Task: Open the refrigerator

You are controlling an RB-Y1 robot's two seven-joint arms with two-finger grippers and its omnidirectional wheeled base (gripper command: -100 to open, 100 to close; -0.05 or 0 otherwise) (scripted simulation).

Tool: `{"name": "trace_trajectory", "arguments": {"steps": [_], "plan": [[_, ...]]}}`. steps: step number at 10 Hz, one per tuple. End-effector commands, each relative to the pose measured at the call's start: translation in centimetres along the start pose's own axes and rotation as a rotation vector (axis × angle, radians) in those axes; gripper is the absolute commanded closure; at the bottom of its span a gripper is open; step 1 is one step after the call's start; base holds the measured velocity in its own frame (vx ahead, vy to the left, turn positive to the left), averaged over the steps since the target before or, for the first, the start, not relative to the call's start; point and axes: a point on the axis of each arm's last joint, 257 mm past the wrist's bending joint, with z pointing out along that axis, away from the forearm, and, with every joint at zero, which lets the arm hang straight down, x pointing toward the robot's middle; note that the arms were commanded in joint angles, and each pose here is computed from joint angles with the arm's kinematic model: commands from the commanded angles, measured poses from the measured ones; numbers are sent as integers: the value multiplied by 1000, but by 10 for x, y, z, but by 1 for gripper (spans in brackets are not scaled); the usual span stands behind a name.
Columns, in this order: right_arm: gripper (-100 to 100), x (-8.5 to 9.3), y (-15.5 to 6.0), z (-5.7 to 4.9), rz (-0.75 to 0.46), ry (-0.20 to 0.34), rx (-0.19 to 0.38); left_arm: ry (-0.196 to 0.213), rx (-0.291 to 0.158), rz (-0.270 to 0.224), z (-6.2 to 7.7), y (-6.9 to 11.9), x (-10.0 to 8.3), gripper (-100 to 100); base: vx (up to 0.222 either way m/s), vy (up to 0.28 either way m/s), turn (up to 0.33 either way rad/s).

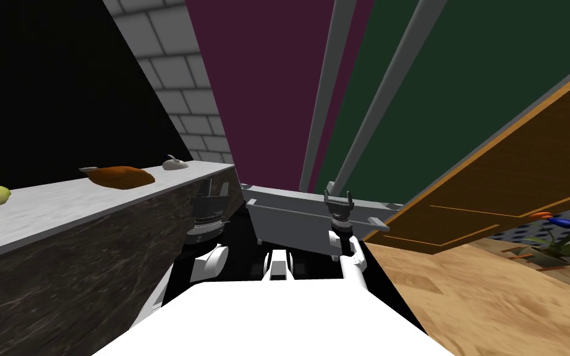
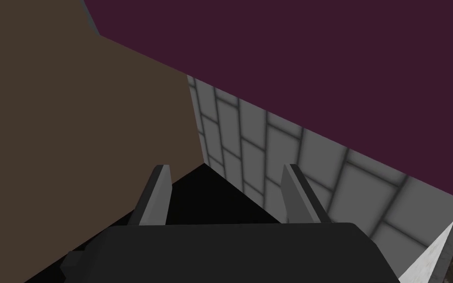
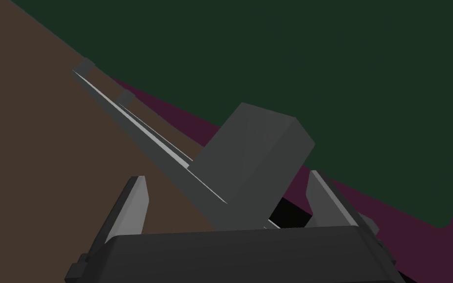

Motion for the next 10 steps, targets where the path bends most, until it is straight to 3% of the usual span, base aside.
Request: {"name": "trace_trajectory", "arguments": {"steps": [1,3,4,5,10], "plan": [[100,-6,2,-16,-7,2,-1,0,0,0,0,0,0,0,11,-39,29],[100,-12,3,-29,-13,3,-1,0,0,0,0,0,0,0,1,-39,21],[100,-8,2,-25,-12,2,1,0,0,0,0,0,0,0,-4,-15,8],[100,-15,6,-18,48,-35,-4,0,0,0,0,0,0,0,-128,-98,38],[100,-27,14,-3,169,-102,-22,0,0,0,0,0,0,0,-183,-102,48]]}}
